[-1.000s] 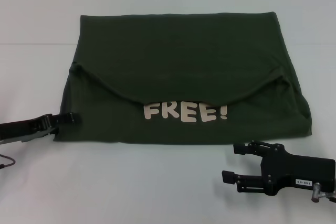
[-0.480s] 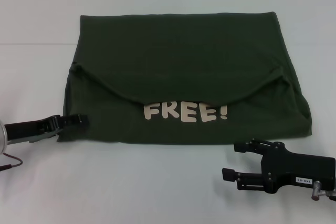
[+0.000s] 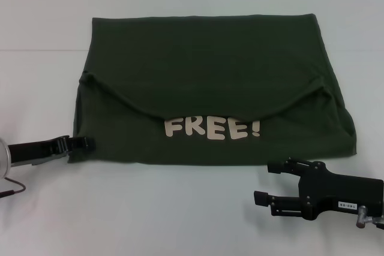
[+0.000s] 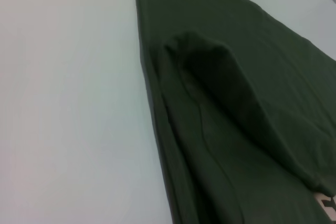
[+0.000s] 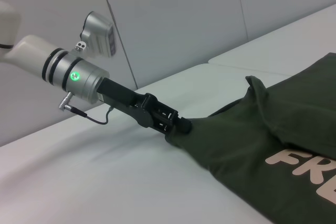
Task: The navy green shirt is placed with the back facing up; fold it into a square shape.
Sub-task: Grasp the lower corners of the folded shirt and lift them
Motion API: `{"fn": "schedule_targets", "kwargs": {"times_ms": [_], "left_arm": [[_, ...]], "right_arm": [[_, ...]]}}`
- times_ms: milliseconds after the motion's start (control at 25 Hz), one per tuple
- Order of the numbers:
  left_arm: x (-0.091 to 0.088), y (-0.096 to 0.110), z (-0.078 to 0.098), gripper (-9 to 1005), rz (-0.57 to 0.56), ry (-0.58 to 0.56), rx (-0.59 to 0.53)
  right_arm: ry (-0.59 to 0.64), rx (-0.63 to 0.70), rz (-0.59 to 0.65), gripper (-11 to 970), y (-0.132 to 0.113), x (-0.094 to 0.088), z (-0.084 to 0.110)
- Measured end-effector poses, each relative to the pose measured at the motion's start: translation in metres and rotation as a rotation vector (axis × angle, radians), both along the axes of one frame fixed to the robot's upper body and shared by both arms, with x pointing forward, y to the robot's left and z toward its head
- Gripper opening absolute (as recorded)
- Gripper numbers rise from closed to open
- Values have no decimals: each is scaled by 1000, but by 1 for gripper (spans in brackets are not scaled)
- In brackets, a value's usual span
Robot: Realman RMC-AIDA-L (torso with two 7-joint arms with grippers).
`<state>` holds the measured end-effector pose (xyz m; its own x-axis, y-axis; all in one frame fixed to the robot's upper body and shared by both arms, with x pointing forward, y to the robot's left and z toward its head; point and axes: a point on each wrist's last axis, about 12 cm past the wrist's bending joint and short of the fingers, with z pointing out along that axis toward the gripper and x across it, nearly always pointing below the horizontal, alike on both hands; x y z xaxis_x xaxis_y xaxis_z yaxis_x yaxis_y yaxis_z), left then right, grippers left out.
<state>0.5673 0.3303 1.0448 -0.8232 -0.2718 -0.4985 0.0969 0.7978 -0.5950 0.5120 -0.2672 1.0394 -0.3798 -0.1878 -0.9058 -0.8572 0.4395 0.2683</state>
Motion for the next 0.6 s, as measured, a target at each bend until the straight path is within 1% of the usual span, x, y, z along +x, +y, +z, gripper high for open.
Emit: {"fn": "schedule_targets", "kwargs": {"times_ms": [200,440,600], "left_arm": [[0,0,0,569,-4,2,4],[1,1,1,363,-5,-5,9],[2,1,2,125,-7,-7,10]], "right_arm": [[0,1,0,895,0,0,0],[21,11,-10,894,-1,1,2],[135,56,-100,893,-16,8,12]]}}
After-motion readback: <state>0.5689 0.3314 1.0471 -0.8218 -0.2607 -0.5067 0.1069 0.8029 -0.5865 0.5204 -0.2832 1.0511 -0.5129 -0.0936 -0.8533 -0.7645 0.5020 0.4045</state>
